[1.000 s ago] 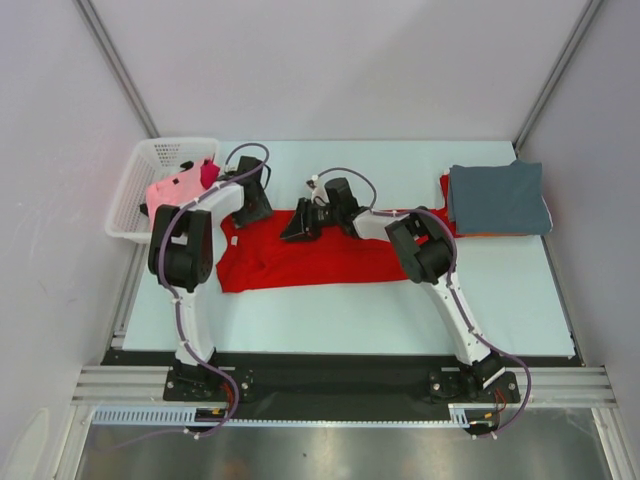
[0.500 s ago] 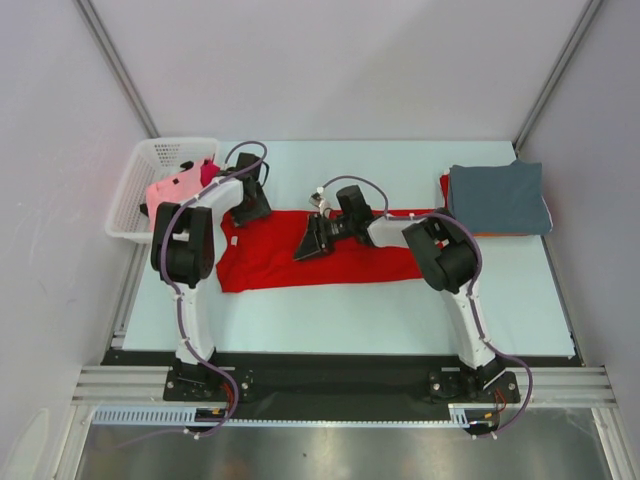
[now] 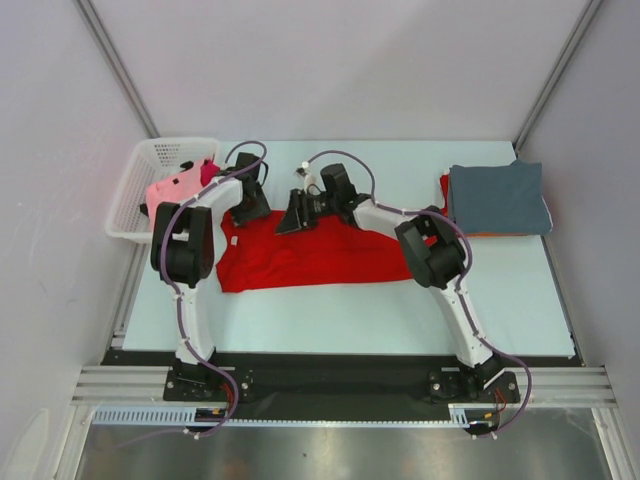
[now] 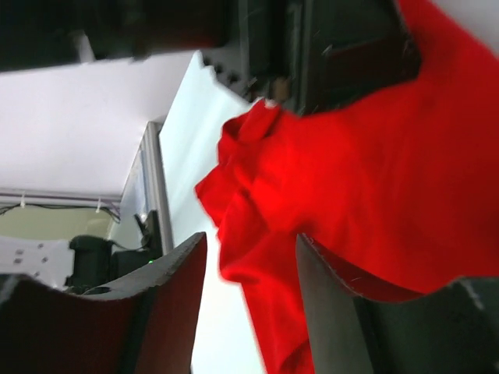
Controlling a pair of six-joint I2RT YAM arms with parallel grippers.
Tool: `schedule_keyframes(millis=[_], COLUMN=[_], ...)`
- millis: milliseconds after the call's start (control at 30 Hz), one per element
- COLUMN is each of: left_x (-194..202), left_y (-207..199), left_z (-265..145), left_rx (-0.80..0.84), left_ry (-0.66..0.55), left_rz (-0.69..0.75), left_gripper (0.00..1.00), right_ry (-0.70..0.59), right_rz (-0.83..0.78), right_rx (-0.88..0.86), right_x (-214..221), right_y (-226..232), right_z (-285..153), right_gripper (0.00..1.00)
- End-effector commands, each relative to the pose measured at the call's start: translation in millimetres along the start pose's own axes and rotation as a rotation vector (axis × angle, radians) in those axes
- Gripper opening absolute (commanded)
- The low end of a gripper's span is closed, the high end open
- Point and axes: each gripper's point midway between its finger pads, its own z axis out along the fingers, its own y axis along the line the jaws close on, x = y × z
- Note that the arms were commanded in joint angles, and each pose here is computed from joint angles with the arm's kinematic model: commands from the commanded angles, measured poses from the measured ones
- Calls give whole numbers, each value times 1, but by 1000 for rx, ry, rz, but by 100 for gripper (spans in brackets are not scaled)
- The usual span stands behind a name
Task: Fold and stack the t-shirts
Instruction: Fold the tshirt
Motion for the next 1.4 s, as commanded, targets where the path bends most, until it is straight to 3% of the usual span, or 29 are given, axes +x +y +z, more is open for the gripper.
schedule_keyframes(millis=[0, 167, 333, 433, 733, 1000, 1167, 1367], left_x=[-2, -2, -2, -2, -3, -6, -14, 2], left_y=[3, 2, 3, 3, 3, -7, -23, -21], left_z=[8, 9, 10, 10, 12, 3, -51, -105], left_rx=[15, 17, 22, 23, 22, 77, 187, 273], left_ry=[-1, 2, 8, 8, 8, 8, -108, -186], left_rz=[2, 5, 3, 3, 5, 19, 18, -54], left_gripper=[62, 61, 60, 60, 58, 60, 62, 62], right_ry=[25, 96, 188, 250, 259, 145, 71, 22], right_rz=[13, 40, 2, -8, -33, -61, -54, -55], right_rx=[-20, -87, -137, -151, -124, -22, 168, 231], right_x=[3, 22, 53, 81, 142, 123, 111, 103], right_y=[-8, -7, 17, 38, 77, 83, 61, 55], right_z=[28, 55, 52, 33, -45, -73, -64, -41], right_gripper=[56, 56, 56, 55, 54, 54, 54, 43])
